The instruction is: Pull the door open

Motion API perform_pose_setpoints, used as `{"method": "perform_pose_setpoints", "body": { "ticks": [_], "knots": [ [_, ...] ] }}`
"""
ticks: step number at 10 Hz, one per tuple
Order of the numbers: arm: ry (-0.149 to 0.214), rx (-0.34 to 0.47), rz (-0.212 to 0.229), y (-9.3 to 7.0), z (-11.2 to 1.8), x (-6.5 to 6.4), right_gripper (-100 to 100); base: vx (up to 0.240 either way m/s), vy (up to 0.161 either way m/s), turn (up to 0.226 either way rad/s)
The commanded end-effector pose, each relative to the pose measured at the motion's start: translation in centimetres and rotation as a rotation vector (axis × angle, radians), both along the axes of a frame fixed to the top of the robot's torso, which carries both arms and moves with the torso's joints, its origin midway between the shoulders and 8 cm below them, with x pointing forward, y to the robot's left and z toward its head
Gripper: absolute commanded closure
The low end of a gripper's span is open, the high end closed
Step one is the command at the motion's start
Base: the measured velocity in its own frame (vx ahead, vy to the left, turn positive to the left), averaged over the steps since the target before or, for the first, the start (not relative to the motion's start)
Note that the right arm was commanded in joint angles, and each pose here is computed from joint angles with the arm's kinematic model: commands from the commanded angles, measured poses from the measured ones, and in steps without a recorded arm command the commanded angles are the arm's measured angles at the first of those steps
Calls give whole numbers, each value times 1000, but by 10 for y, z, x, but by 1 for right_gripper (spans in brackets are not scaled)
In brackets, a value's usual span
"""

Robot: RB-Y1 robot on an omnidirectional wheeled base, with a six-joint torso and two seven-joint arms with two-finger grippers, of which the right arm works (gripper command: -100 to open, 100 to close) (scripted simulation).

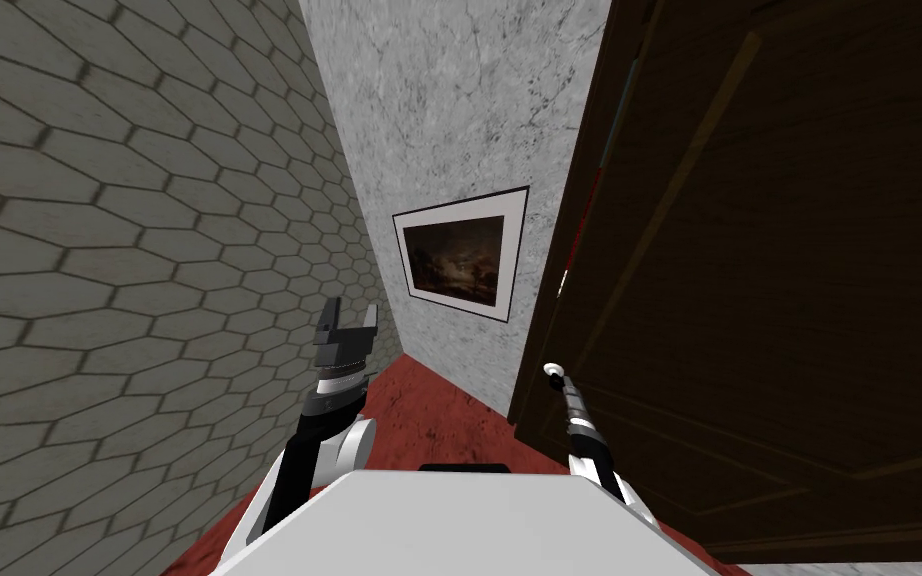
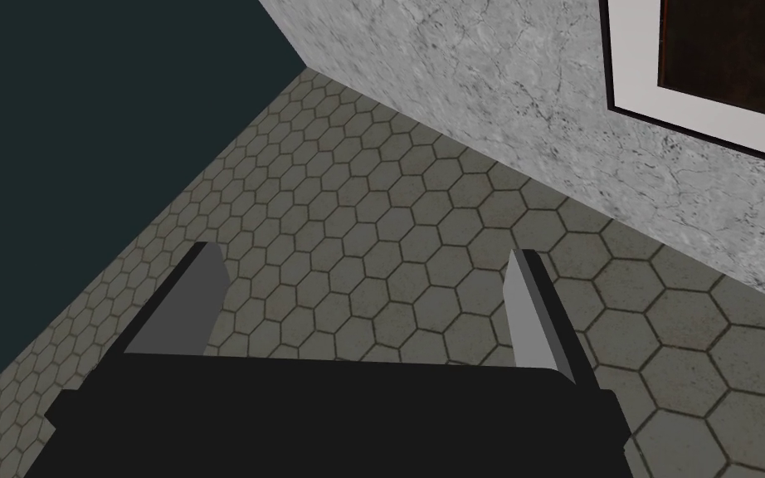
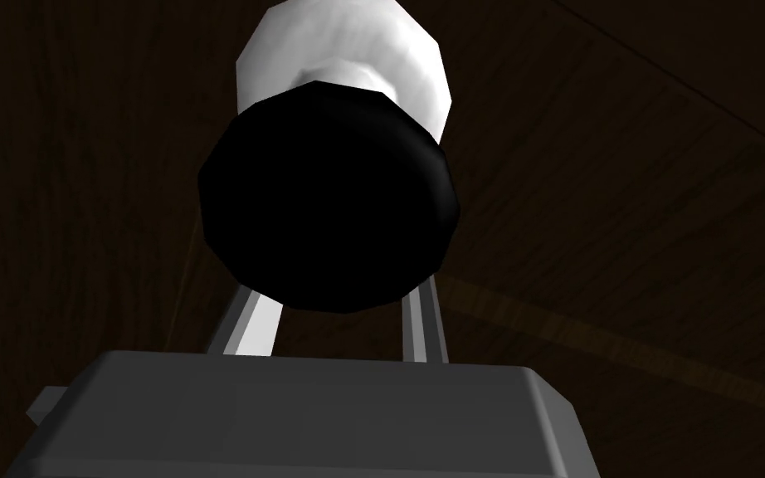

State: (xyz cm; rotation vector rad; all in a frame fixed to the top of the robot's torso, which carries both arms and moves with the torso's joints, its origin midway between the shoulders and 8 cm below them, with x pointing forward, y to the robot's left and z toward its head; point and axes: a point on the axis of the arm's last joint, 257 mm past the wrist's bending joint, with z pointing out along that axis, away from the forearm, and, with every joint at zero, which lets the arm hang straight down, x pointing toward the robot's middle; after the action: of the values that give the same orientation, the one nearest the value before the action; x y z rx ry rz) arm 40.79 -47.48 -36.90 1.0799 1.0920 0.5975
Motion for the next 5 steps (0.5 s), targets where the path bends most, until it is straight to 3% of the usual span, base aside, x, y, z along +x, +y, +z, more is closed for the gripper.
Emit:
{"method": "perform_pose_setpoints", "body": {
  "ticks": [1,5],
  "knots": [
    [-24,33,15,8,3,6,100,-33,-11,29],
    [-83,160,10,3,3,3,100,-32,-8,53]
  ]
}}
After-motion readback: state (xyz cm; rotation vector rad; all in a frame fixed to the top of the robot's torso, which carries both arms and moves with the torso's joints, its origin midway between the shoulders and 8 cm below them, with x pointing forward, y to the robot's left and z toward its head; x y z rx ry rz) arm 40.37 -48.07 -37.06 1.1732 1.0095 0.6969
